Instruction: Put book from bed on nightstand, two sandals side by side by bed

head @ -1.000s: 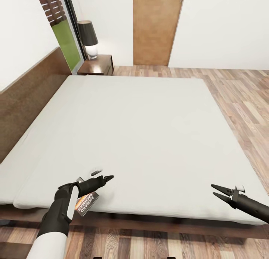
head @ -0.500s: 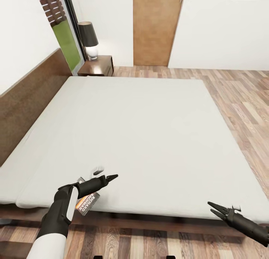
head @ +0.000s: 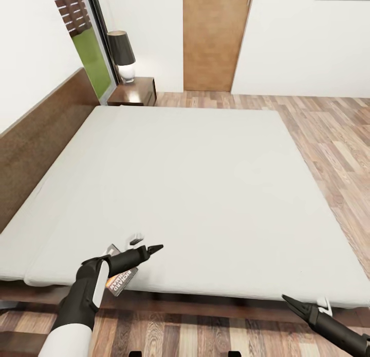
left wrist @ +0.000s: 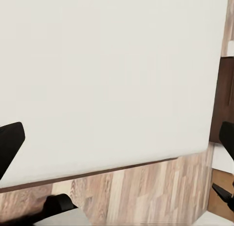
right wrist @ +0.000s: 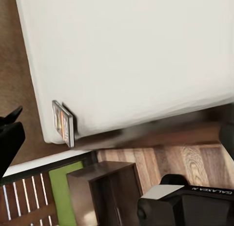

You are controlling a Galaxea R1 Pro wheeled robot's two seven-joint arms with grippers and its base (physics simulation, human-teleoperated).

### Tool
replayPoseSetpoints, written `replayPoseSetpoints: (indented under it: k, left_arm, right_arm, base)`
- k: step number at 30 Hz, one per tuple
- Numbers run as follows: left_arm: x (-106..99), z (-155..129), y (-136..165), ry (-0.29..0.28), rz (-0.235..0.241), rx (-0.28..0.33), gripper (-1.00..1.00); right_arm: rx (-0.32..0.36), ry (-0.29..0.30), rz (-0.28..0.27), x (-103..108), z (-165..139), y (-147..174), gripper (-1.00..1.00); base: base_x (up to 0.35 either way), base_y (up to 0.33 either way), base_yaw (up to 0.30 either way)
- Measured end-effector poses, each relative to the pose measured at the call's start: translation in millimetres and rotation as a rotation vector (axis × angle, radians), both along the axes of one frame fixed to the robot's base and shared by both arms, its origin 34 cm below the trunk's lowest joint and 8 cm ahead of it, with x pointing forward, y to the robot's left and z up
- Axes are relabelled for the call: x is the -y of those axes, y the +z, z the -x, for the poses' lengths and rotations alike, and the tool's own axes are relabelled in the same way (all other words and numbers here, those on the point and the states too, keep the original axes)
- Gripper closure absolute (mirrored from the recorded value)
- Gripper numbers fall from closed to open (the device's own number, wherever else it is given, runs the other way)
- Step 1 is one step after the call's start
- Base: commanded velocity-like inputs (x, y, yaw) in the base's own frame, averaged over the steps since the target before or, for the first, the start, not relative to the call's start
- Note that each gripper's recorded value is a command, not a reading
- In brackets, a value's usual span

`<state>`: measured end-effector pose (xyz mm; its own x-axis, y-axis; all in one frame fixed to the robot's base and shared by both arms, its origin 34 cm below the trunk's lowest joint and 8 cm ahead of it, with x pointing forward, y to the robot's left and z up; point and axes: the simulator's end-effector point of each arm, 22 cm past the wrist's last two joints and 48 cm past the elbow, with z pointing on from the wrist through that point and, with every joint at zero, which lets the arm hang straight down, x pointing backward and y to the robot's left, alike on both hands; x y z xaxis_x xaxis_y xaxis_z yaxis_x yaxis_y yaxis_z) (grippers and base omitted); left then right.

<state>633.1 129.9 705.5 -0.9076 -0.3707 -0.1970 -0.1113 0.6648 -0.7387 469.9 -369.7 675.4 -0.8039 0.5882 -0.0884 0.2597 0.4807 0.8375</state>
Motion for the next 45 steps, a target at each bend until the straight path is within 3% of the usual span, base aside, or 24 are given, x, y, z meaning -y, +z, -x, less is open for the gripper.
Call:
replayPoseSetpoints:
  k: [29, 45]
  left_arm:
    - [5, 7, 11, -0.007, 0.008, -0.009, -1.00]
    - [5, 7, 11, -0.007, 0.010, -0.009, -1.00]
  right_arm:
    - [0.003, 0.003, 0.009, -1, 8, 11, -1.00]
    - [0.008, 0.006, 0.014, -2, 9, 10, -1.00]
  base:
    - [0.000, 0.000, 0.001]
    - [0.000, 0.000, 0.128]
